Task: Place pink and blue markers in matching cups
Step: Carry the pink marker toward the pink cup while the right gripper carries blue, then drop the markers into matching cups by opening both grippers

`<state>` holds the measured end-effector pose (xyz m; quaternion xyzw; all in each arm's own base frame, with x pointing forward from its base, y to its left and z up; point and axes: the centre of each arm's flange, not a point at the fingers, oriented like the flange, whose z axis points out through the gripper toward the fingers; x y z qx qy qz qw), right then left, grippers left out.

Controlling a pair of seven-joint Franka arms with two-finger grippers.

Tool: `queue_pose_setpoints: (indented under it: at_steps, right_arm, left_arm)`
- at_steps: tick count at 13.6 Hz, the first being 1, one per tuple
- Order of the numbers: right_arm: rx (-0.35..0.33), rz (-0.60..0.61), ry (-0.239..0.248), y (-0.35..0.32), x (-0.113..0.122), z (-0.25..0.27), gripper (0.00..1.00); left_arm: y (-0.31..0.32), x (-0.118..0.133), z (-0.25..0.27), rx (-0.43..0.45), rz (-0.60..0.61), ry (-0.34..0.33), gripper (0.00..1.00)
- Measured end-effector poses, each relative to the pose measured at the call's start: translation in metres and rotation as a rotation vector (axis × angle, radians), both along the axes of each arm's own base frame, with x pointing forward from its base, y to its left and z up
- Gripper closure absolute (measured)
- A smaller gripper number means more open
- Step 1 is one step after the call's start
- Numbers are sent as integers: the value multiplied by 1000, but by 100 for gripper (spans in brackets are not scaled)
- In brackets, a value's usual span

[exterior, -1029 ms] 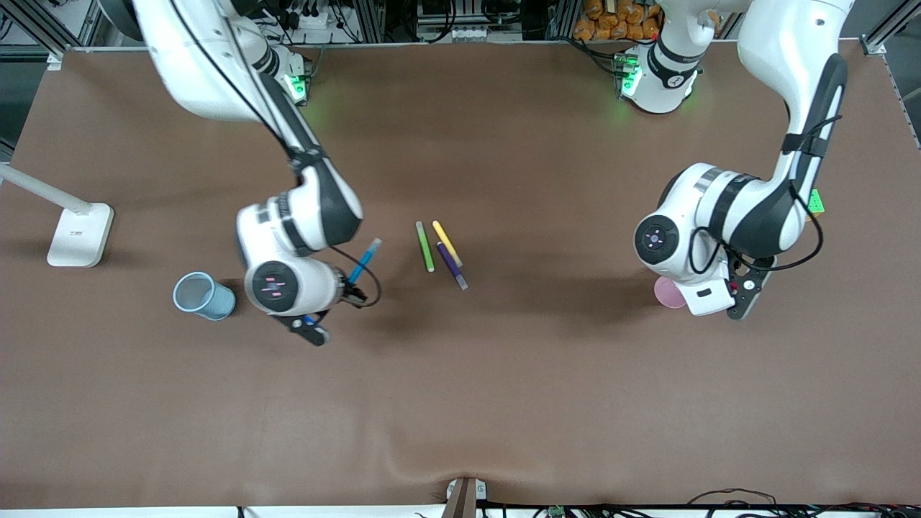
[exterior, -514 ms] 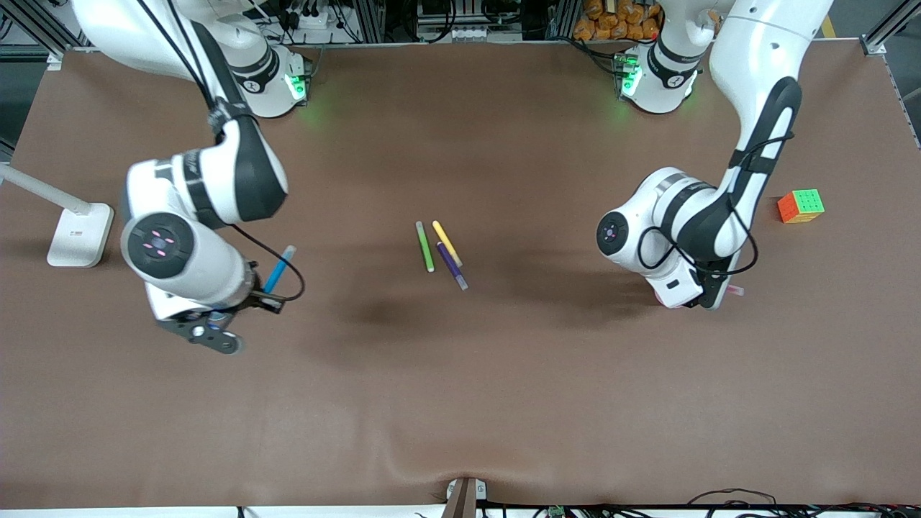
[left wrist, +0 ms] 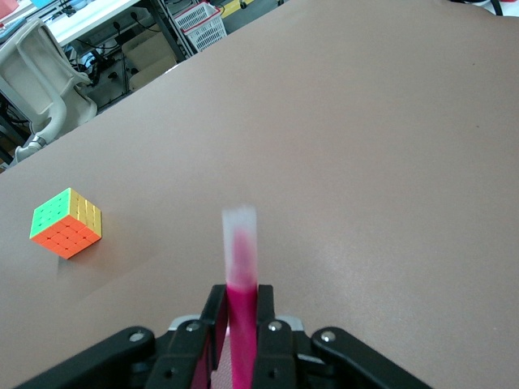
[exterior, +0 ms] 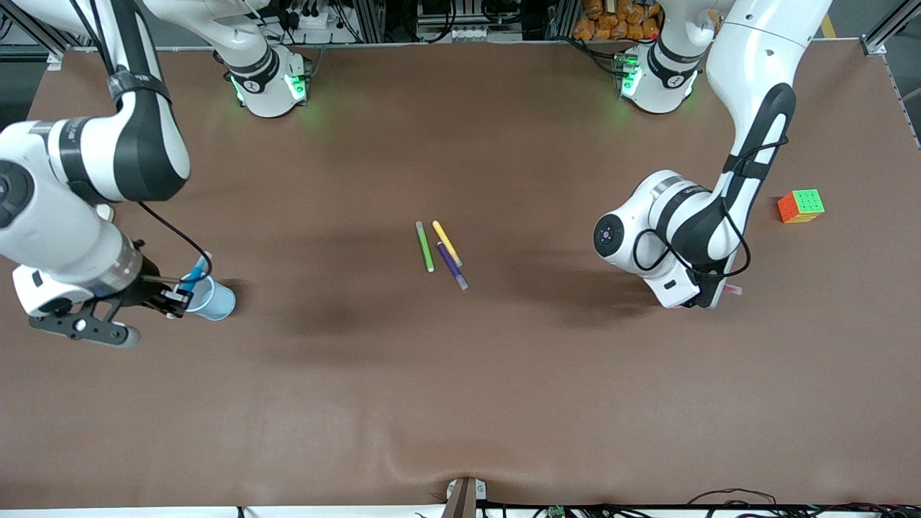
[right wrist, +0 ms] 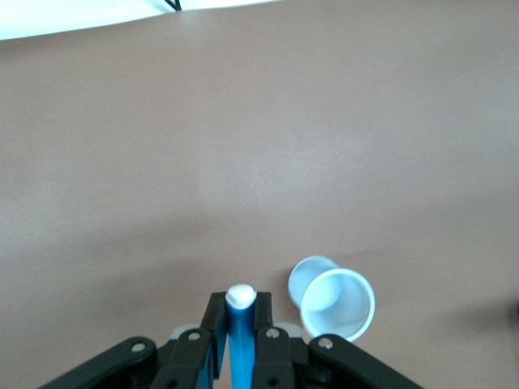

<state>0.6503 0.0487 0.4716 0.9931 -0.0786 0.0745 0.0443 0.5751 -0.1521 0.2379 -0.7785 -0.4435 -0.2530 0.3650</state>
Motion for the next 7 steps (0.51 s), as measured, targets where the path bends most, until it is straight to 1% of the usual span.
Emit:
queue_pose_setpoints:
  at_steps: [1,2,3,5,7]
  right_arm:
    - [1,21,-18,-14,-10,-12,82]
    - [3,37,-33,-25,-20,-25,82]
    - [3,48,-45,-31,-28,-37,82]
    - [-1,71,-78,-34,-36,-57,82]
    - [-9,90,-128,-41,-41,-77,82]
  left_arm:
    - [0,0,0,0,0,0,71]
    - [0,0,0,0,0,0,60]
    - [0,0,0,0,0,0,58]
    - [-1,0,0,0,-1,0,56]
    - [-1,0,1,2,0,0,56]
